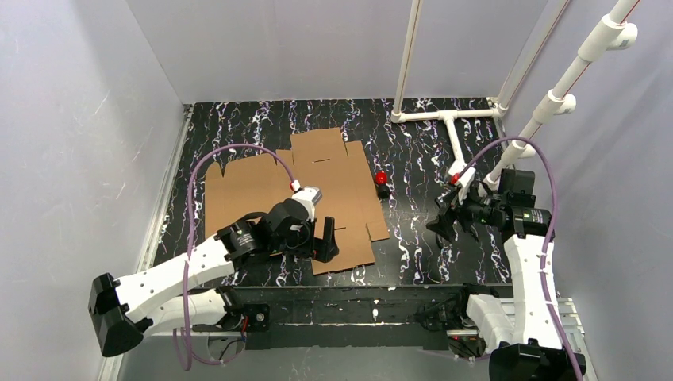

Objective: Fold the paper box
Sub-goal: Move the product to the center of the board.

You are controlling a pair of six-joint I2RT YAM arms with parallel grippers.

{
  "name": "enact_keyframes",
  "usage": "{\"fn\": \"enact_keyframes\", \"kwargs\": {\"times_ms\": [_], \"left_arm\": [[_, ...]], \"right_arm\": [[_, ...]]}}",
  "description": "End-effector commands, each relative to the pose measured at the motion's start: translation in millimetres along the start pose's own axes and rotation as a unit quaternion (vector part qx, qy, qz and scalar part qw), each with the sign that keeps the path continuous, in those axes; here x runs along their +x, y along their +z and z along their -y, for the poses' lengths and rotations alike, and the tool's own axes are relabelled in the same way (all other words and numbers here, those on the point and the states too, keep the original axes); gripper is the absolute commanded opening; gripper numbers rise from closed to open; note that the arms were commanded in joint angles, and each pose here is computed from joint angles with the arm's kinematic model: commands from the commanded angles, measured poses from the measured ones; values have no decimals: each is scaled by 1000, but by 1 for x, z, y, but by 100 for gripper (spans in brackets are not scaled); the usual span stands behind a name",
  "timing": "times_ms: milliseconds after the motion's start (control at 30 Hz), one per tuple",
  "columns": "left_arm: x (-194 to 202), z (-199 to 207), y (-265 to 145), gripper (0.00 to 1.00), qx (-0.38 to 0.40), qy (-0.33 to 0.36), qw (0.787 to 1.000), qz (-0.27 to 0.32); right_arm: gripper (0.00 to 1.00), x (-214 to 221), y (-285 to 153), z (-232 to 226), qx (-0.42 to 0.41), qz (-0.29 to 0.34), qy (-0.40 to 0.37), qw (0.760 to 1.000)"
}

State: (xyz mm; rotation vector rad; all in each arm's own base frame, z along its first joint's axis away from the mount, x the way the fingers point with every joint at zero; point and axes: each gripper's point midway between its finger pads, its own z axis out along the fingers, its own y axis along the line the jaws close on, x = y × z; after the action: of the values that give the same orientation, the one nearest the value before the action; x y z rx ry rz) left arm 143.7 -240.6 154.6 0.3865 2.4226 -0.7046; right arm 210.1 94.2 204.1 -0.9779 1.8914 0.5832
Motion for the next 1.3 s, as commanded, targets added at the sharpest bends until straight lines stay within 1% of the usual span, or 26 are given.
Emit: {"fn": "enact_keyframes", "kwargs": {"times_ms": [0,100,233,300,433,533,633,700,767,833,867,967,1100,1167,1267], "left_arm": [[-7,-9,7,99,-23,34,999,21],[-6,-5,16,99,-8,34,999,30],[-10,-7,22,99,-14,21,999,44],[-15,-7,25,99,-17,18,998,56],[-29,-7,27,99,-35,6,997,72],[-34,-12,26,99,-55,-2,996,75],[-36,-26,21,99,-92,-14,993,76],[-34,-39,15,99,-121,-26,989,75],[-30,-52,9,99,-152,-42,985,74],[-22,-66,2,98,-185,-70,977,76],[-17,-73,-1,96,-200,-85,973,75],[1,-89,-6,93,-233,-148,958,73],[21,-96,-2,92,-226,-227,944,81],[26,-100,0,92,-219,-247,939,93],[30,-106,1,91,-213,-256,937,109]], "right_arm": [[100,3,-2,-25,-75,-5,-124,989],[100,9,5,-27,-96,-25,-158,982],[100,14,20,-29,-120,-53,-182,975],[100,12,32,-25,-116,-62,-194,972],[100,3,60,-16,-96,-84,-185,974],[100,-7,84,-10,-76,-94,-164,979],[100,-18,116,-13,-55,-106,-150,981],[100,-24,135,-12,-46,-107,-120,986],[100,-31,154,-3,-20,-109,-84,990],[100,-36,171,14,21,-115,-50,992],[100,-42,178,24,43,-115,-37,992],[100,-38,198,48,97,-135,-9,986],[100,-20,219,70,145,-170,20,974],[100,-11,227,73,151,-186,30,970],[93,-1,236,82,172,-206,41,962]]}}
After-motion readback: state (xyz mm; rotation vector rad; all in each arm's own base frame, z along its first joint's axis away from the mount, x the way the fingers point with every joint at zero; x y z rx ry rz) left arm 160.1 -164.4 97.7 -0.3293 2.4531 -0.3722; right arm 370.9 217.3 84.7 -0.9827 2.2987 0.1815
